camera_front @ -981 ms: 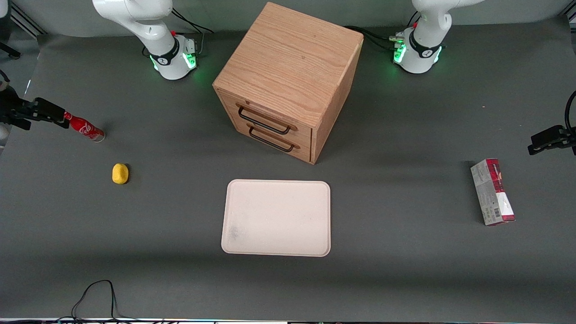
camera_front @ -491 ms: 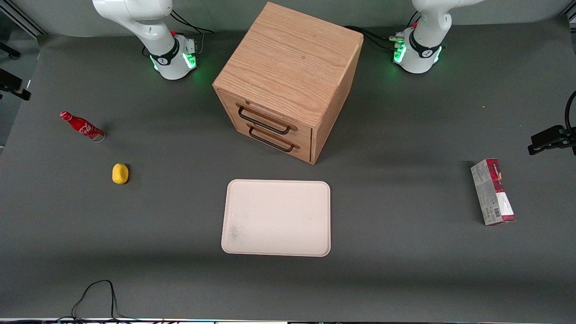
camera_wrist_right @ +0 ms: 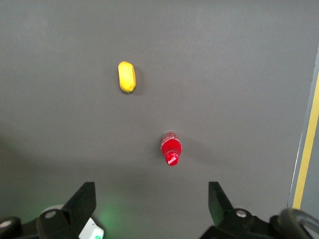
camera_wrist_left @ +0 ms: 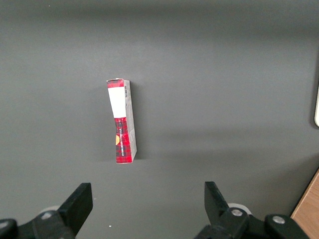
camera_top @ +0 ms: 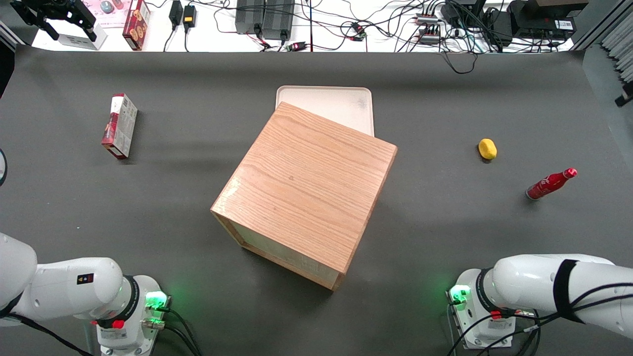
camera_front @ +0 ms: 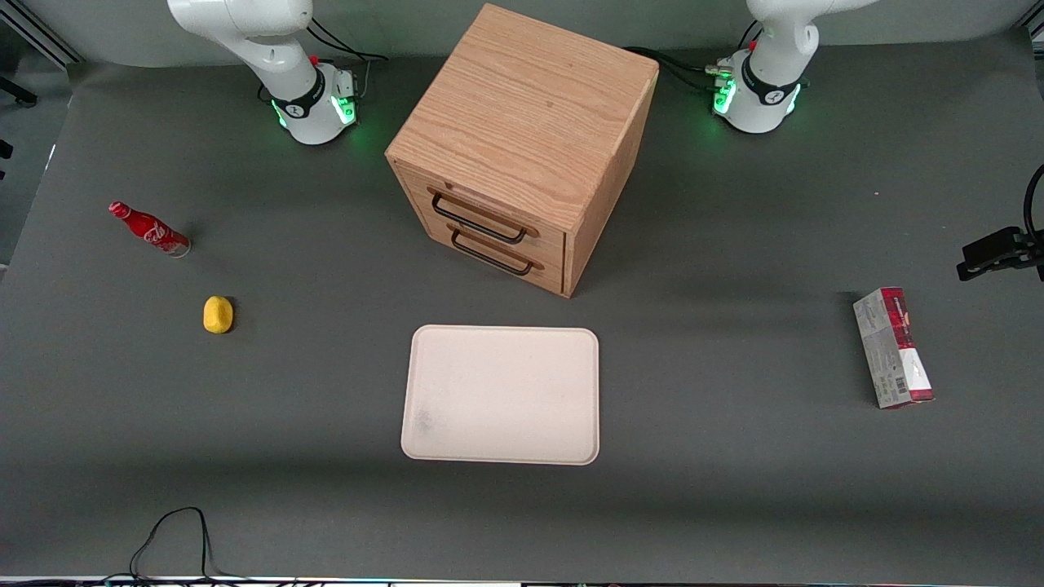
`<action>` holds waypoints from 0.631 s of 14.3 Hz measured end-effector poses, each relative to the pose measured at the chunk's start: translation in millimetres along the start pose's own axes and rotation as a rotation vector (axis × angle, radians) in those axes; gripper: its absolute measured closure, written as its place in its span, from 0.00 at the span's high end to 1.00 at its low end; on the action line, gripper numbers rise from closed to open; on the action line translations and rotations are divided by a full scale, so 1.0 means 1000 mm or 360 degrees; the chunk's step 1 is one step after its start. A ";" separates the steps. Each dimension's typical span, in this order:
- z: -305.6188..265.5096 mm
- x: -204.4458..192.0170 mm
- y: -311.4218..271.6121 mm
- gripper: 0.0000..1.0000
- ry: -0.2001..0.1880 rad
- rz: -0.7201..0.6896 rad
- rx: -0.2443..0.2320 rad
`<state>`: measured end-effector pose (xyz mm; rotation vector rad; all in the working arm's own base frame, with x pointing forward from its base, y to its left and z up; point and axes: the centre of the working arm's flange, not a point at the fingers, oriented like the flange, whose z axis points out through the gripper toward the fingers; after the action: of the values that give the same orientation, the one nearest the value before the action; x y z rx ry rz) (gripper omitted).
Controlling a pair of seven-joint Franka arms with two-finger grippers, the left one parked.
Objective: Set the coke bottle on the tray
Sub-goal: 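Lower the open right gripper over the bottle's body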
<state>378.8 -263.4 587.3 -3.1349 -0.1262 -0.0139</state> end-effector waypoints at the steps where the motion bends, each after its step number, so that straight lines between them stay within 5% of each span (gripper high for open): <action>1: 0.007 -0.007 -0.004 1.00 0.0003 -0.0011 0.0014; 6: 0.009 -0.027 -0.015 1.00 0.0039 -0.0041 0.0046; 9: 0.022 -0.028 -0.010 1.00 0.0012 -0.0046 -0.0005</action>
<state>350.0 -255.2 565.3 -3.1359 -0.1720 -0.0260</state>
